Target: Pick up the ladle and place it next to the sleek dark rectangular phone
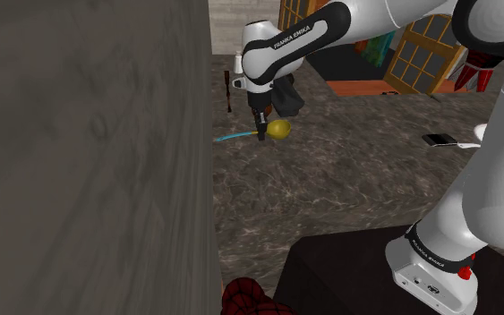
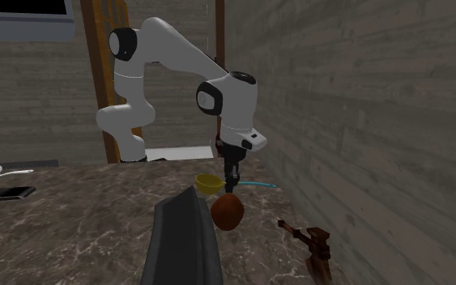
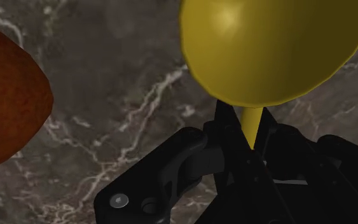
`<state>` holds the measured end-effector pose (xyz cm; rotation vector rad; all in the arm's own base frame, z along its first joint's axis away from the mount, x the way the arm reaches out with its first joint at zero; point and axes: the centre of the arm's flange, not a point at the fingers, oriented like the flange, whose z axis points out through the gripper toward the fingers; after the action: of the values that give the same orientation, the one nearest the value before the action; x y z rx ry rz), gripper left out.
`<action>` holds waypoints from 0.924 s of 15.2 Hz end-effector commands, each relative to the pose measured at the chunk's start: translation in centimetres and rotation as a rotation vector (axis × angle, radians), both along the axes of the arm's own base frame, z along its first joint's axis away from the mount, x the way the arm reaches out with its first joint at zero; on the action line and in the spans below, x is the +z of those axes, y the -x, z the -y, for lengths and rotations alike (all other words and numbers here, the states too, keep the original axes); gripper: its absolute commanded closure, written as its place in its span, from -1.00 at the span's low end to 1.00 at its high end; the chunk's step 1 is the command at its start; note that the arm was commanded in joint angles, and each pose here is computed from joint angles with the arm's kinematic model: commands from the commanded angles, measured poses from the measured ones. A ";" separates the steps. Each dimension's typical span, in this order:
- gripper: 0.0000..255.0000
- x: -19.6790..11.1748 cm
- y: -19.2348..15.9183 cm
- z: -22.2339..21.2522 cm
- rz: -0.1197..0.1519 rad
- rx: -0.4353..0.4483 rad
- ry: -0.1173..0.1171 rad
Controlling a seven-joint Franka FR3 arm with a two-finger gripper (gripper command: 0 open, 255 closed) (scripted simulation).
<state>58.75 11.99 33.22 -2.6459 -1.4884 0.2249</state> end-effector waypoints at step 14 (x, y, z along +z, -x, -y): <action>1.00 4.7 0.0 0.0 0.000 0.000 0.000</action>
<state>58.82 12.01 37.31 -2.6459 -1.4883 0.2249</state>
